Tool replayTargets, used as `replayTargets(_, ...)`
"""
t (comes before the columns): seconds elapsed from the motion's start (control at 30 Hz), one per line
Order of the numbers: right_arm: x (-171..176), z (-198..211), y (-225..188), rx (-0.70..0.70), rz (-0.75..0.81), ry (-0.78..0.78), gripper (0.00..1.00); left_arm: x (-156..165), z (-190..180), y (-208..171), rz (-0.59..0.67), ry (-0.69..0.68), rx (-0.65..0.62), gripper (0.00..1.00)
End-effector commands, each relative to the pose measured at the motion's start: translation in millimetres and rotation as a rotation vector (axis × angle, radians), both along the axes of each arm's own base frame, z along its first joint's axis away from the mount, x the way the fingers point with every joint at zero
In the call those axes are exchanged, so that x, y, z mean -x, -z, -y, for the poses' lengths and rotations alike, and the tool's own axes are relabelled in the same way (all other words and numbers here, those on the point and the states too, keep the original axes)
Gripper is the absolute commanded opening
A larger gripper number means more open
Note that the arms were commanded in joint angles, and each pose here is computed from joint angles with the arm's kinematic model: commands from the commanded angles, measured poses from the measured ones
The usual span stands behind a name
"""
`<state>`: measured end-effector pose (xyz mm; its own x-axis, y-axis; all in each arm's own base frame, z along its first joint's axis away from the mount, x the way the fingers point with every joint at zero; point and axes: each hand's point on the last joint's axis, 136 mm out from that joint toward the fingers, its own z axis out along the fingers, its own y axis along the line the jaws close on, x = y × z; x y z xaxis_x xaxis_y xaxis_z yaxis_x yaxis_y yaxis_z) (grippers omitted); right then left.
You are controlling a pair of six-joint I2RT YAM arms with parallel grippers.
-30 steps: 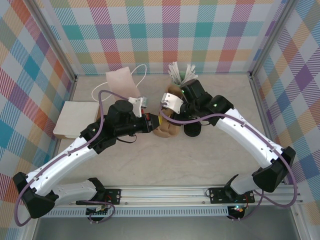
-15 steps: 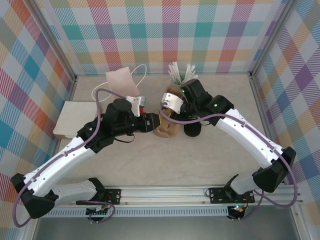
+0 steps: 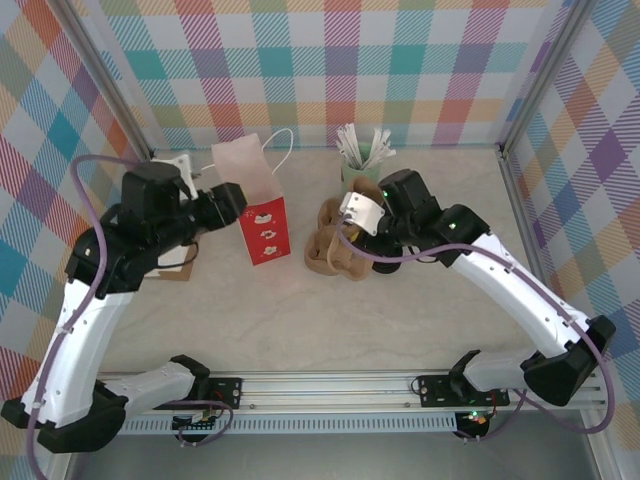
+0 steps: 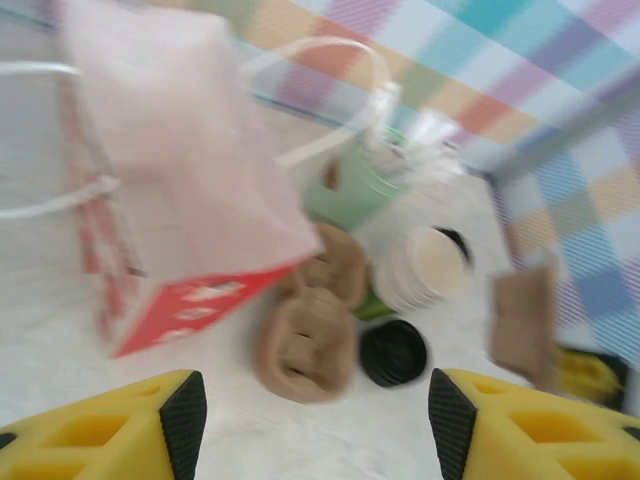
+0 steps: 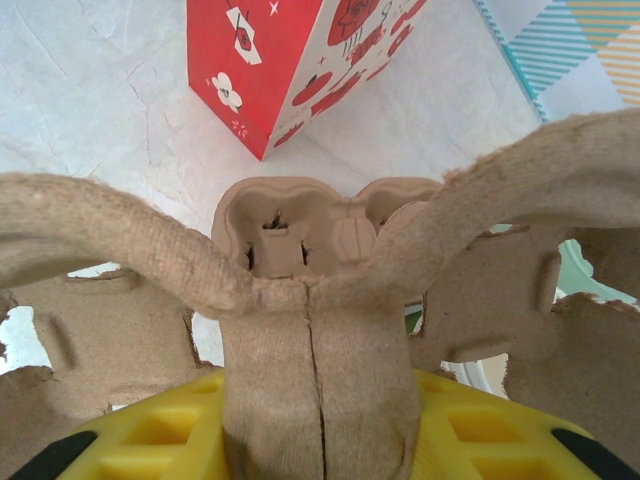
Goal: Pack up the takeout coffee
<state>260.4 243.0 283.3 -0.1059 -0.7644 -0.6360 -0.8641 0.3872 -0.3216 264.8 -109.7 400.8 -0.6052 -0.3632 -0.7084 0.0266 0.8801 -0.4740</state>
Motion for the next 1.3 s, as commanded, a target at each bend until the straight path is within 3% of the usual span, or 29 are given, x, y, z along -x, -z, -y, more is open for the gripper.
replayTargets(0.0,7.3,9.1,-4.5,-0.03,-0.002,0.033,0.38,-14.2,-35.1,27.1,-0.125,-0.07,-0.136,0.63)
replayTargets(0.17,17.9,19.5,-2.2,-0.045,-0.006,0.053,0.38,-63.8,-69.7,56.0,-0.223,-0.167,-0.209,0.63)
replayTargets(0.37,29.5,30.3,0.4,-0.062,-0.011,0.072,0.38,-113.1,-75.8,88.8,-0.285,-0.171,-0.181,0.63)
replayTargets(0.73,37.3,36.7,5.8,-0.074,-0.033,0.093,0.37,-153.8,-68.0,116.4,-0.335,-0.153,-0.16,0.67)
replayTargets(0.83,36.8,36.0,6.2,-0.075,-0.036,0.093,0.37,-160.9,-69.1,123.9,-0.351,-0.155,-0.175,0.56)
replayTargets(1.13,40.7,30.2,-12.0,-0.095,-0.029,0.046,0.37,-150.4,-65.9,112.3,-0.341,-0.114,-0.183,0.08)
replayTargets(1.27,42.5,22.8,-28.5,-0.128,-0.025,0.012,0.37,-125.7,-61.5,98.9,-0.318,-0.08,-0.167,0.0)
